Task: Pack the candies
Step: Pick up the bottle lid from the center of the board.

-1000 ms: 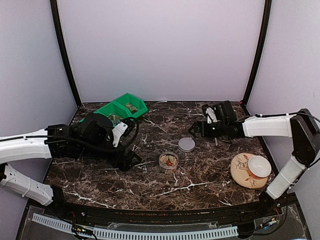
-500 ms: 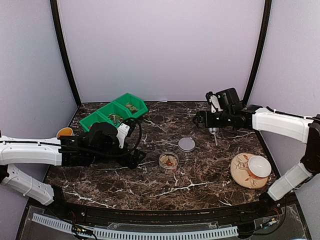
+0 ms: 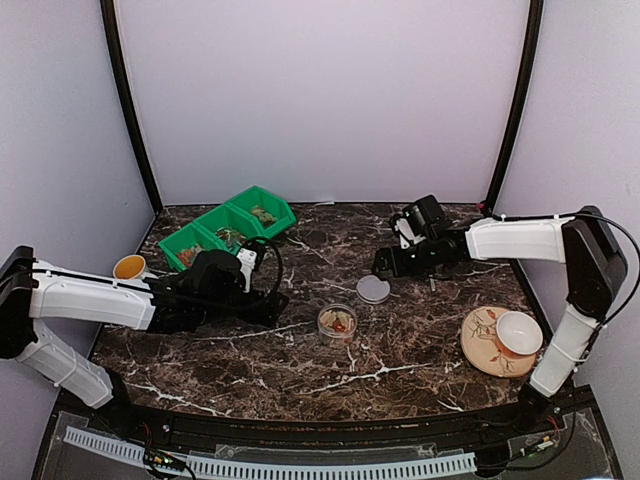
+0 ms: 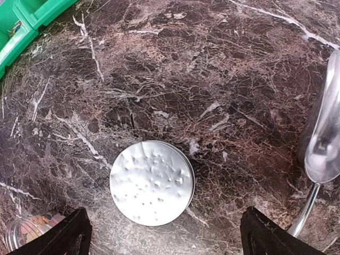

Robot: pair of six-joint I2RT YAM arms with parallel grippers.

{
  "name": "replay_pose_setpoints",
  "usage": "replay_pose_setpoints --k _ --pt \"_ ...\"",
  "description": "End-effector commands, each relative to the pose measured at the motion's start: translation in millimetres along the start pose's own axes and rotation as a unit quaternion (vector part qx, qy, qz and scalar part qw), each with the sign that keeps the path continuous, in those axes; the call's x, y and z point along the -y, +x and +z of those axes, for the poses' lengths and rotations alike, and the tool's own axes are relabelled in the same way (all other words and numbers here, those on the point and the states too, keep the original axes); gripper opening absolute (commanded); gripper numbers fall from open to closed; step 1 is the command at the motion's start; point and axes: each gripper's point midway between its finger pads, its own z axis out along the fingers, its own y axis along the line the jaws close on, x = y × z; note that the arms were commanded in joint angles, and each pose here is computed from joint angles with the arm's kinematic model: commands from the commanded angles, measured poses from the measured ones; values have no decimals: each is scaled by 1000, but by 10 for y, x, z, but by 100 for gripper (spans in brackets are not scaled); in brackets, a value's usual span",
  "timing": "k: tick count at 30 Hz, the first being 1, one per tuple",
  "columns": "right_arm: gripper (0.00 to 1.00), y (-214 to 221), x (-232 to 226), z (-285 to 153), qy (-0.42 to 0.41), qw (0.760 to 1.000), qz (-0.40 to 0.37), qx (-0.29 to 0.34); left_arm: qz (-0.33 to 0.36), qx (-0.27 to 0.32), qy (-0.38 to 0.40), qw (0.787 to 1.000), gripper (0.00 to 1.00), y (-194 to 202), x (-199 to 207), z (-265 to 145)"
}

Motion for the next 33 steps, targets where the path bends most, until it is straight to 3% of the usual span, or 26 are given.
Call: replay_pose_setpoints --k 1,7,33 --pt "98 -238 -128 20 -2 1000 -12 24 2 43 25 999 99 -199 122 98" --pt "98 -160 -129 171 11 1000 -17 8 17 66 30 997 99 -92 90 260" --pt "98 162 -286 537 37 996 -62 -57 8 22 63 998 99 125 118 469"
